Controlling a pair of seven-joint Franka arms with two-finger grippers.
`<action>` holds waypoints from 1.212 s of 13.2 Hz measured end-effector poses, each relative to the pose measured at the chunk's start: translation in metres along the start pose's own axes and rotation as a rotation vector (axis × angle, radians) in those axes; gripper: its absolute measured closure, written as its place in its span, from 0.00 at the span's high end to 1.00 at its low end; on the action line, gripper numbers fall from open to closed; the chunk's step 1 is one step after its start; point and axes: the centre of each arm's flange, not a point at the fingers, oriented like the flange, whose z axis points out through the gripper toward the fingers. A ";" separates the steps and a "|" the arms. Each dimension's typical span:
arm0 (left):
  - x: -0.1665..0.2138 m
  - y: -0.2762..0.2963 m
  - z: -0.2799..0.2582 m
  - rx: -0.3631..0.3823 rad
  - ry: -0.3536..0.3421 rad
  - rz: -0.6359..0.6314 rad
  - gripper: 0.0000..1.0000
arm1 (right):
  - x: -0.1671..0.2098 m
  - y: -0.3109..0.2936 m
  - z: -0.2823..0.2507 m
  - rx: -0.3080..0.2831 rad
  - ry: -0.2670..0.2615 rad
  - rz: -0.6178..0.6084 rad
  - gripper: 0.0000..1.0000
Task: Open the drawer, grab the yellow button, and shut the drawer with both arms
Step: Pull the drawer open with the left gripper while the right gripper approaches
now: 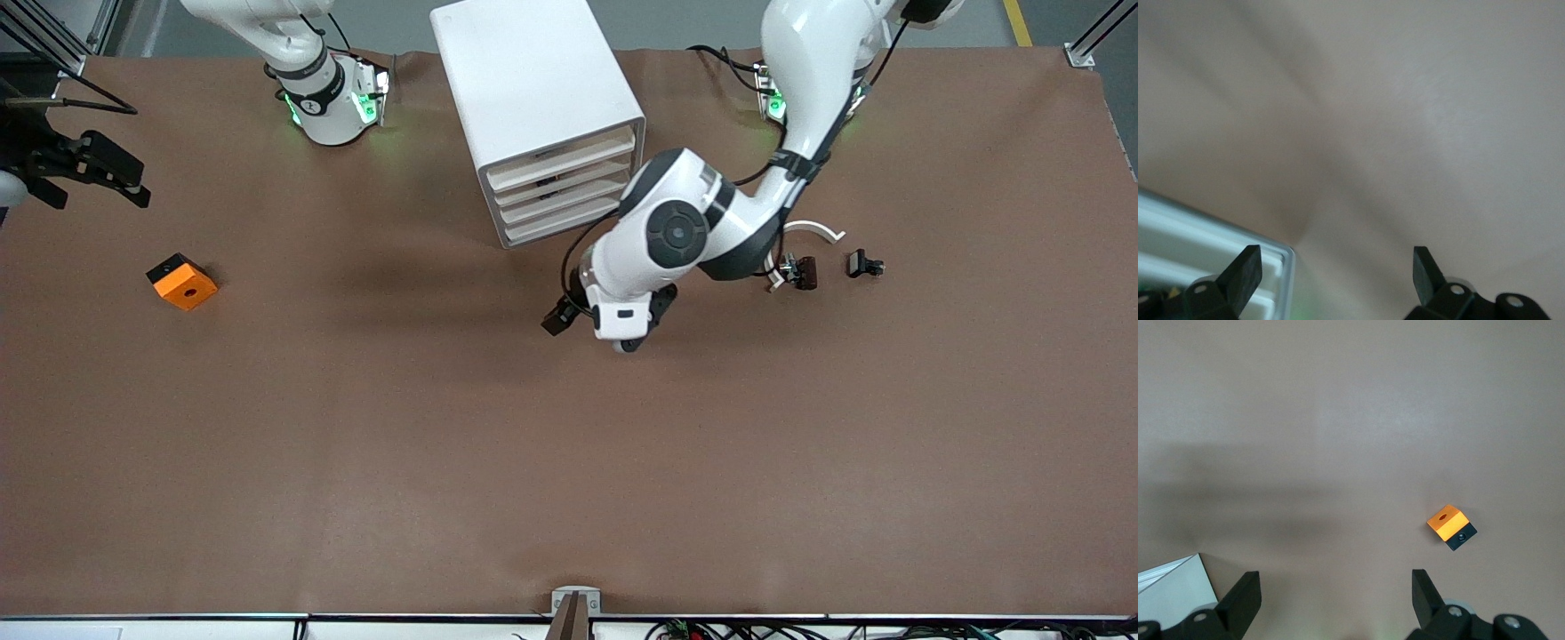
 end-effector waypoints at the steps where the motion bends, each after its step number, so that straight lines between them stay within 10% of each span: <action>1: -0.012 -0.002 0.009 0.005 -0.001 -0.081 1.00 | 0.002 -0.001 0.000 0.000 0.002 -0.002 1.00; 6: -0.025 -0.011 0.020 0.074 0.015 -0.458 1.00 | 0.003 -0.001 -0.003 0.000 0.007 -0.001 1.00; 16: 0.007 -0.063 0.064 0.653 -0.093 -0.758 1.00 | 0.018 -0.041 0.010 -0.001 -0.012 -0.066 1.00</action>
